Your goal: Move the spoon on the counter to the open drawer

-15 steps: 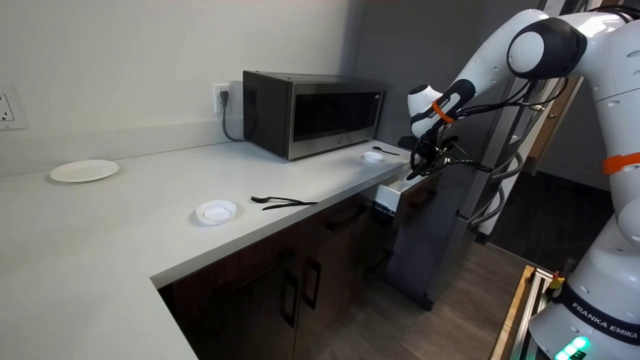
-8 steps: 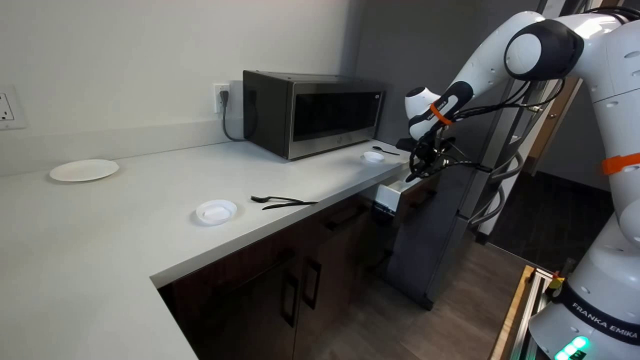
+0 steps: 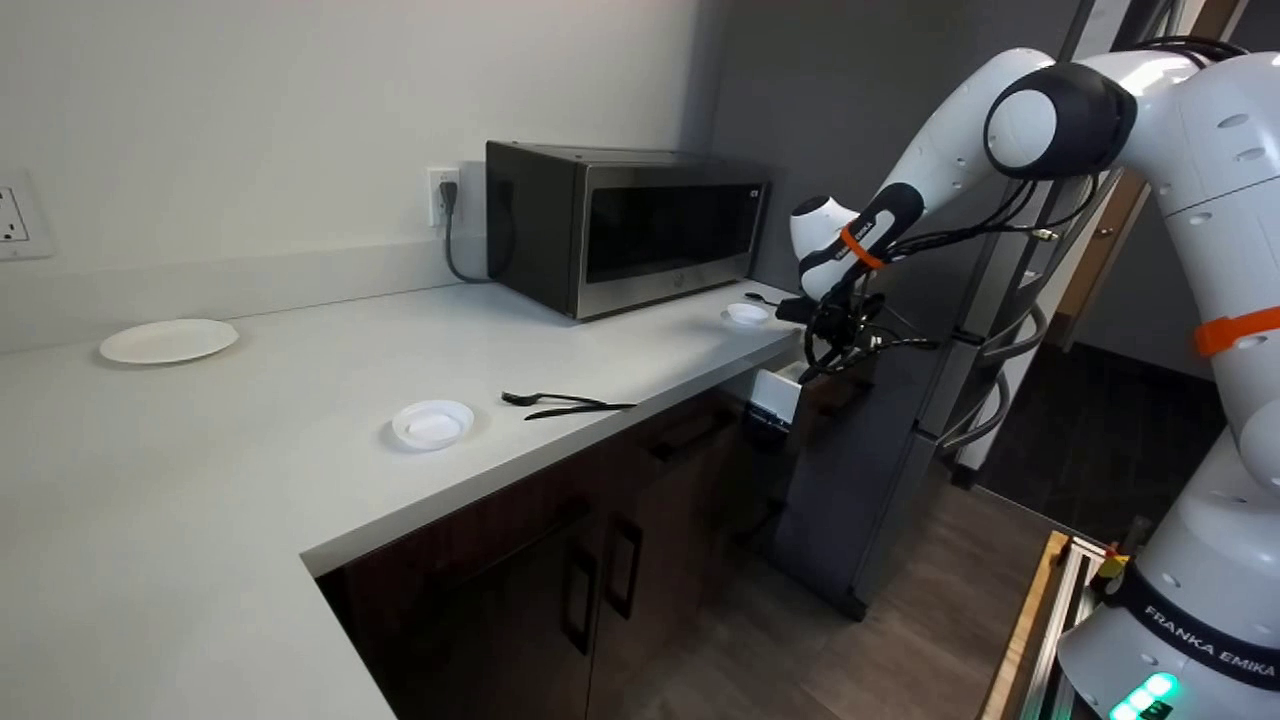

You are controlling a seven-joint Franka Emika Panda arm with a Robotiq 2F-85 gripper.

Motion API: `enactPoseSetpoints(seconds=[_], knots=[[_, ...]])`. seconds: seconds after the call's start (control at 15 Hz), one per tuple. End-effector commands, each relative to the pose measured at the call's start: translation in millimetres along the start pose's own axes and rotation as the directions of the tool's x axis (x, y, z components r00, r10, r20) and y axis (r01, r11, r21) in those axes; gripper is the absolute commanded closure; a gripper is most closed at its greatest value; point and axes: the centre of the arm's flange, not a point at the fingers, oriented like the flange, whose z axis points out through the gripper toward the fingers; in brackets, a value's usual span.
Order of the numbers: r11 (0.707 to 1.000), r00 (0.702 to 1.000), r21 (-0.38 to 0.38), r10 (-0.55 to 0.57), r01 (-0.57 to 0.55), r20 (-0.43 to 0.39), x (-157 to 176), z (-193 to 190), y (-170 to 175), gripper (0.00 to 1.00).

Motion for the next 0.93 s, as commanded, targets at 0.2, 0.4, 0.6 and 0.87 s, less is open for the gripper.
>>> enactPoseSetpoints(seconds=[0.2, 0.4, 0.6, 0.87], knots=[[0.99, 0.996, 0.107, -0.09, 0.091, -0.012, -15, 7, -7, 0.96], [0.983, 0.991, 0.127, -0.132, 0.132, -0.01, -18, 11, -5, 0.61], [0.978, 0.987, 0.136, -0.16, 0.161, -0.014, -20, 14, 1, 0.53], [0.974, 0.99, 0.177, -0.14, 0.14, -0.007, -19, 4, 26, 0.23]])
